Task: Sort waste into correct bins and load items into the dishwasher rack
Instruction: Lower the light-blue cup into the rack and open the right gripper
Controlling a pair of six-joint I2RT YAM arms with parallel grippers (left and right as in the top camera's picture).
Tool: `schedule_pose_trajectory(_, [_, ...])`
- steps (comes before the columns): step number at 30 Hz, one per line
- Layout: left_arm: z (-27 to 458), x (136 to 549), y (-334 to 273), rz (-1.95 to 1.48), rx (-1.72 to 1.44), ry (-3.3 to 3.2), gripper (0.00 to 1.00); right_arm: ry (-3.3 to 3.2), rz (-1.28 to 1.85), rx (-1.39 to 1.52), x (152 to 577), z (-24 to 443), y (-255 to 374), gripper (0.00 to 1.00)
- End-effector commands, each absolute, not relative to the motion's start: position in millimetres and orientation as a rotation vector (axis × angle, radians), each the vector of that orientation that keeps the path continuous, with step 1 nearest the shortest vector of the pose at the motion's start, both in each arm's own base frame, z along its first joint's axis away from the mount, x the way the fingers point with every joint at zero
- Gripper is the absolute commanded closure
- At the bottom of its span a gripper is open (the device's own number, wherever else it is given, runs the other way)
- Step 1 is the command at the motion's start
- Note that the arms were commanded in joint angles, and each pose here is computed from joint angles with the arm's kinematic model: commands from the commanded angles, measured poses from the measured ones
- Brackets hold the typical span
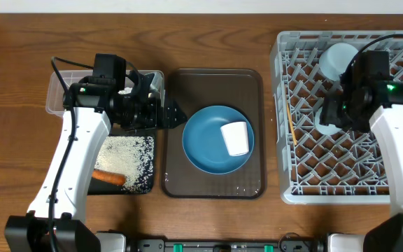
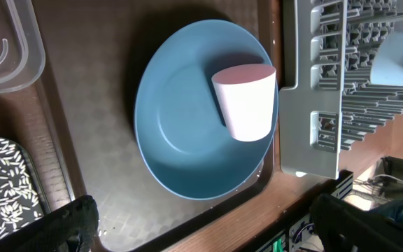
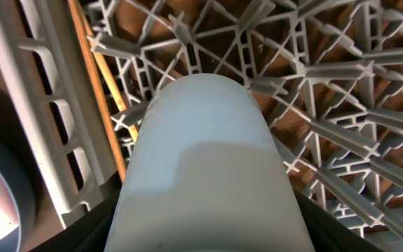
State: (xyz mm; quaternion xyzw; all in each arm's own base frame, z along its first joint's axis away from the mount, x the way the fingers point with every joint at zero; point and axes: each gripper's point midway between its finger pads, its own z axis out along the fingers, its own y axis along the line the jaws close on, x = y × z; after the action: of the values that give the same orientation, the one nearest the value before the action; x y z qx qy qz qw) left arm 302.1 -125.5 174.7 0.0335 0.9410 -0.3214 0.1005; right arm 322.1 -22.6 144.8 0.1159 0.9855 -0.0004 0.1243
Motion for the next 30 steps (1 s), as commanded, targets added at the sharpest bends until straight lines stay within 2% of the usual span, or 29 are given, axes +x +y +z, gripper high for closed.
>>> schedule_pose_trajectory(1, [170.2,301.7,-124.0,-0.935,0.097,2.795,0.0,2.868,0.002,0.317,326.1,147.9,-23.5,0.82])
schedule_pose_trajectory(27, [170.1,301.7,-124.0,-0.935,0.097,2.795,0.01,2.938,-0.036,0.398,305.1,127.5,-40.9,0.79])
schedule_pose_trajectory(28, [170.2,301.7,-124.0,-0.935,0.097,2.795,0.01,2.937,-0.038,0.402,305.0,126.1,-42.1,0.77])
schedule_pose_trajectory(29, [170.1,301.7,-124.0,-0.935,0.097,2.795,0.01,2.937,-0.039,0.408,304.7,124.6,-43.5,0.71])
schedule_pose_trajectory(30, [170.2,301.7,-124.0,-0.935,0.097,2.795,0.01,2.937,-0.038,0.411,304.5,123.3,-43.9,0.55])
